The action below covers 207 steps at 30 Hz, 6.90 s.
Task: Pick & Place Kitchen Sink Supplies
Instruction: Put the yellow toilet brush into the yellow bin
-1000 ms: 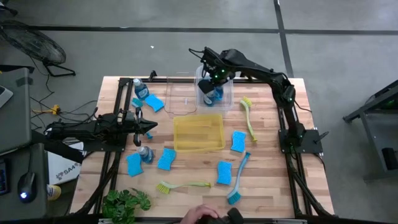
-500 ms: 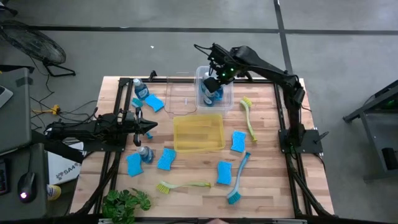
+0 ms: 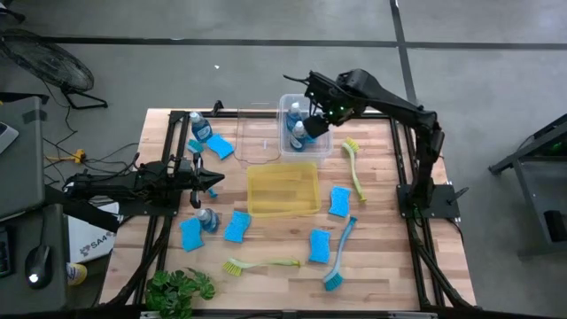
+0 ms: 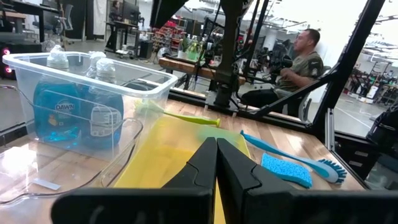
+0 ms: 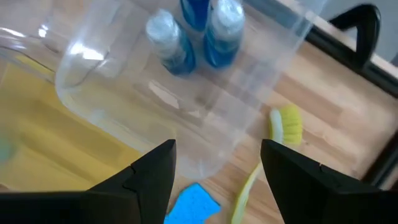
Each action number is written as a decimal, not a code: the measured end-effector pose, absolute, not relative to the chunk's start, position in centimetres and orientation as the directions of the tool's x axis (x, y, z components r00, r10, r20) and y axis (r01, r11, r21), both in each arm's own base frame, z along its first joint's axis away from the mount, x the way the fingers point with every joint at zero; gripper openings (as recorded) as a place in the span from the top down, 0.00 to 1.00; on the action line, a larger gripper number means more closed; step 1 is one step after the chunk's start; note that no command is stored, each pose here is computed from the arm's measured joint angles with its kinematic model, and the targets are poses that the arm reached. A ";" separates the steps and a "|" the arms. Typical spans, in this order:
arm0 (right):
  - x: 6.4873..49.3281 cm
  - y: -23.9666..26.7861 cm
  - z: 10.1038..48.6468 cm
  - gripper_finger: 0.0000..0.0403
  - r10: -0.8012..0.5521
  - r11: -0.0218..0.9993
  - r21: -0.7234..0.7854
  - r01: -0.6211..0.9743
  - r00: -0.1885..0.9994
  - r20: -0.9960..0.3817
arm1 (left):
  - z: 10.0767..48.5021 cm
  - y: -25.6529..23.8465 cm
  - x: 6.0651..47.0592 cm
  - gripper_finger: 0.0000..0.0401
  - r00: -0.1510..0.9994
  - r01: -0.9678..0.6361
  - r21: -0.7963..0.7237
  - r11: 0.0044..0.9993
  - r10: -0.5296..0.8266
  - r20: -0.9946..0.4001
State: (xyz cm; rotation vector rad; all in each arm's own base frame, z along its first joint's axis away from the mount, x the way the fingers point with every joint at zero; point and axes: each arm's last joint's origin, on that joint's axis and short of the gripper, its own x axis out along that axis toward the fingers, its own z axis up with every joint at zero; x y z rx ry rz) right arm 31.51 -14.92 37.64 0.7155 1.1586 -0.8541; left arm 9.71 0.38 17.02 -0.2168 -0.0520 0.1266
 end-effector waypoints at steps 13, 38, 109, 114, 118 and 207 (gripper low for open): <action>25.6 -11.7 33.9 0.43 -0.155 0.313 -0.002 0.950 0.049 -0.987 | 17.0 0.4 9.7 1.00 0.991 -0.117 -0.218 0.969 0.128 0.037; 20.1 -5.6 19.4 0.43 0.130 0.174 0.063 0.983 0.040 -0.991 | 17.0 0.4 9.7 1.00 0.990 -0.121 -0.218 0.968 0.132 0.038; 19.5 -4.1 13.4 0.85 0.087 0.415 0.043 0.909 0.007 -0.996 | 17.0 0.4 9.7 1.00 0.990 -0.122 -0.218 0.968 0.133 0.037; 19.1 -4.1 13.9 0.91 0.054 0.423 0.034 0.905 0.012 -0.998 | 17.0 0.4 9.7 1.00 0.990 -0.121 -0.218 0.968 0.133 0.037; 18.4 -4.0 14.9 0.91 0.029 0.426 0.025 0.905 0.014 -0.999 | 17.0 0.4 9.7 1.00 0.990 -0.121 -0.218 0.968 0.133 0.037; 34.3 0.5 23.7 0.90 0.229 0.911 0.288 0.295 0.221 -0.948 | 17.0 0.4 9.7 1.00 0.991 -0.121 -0.218 0.969 0.132 0.037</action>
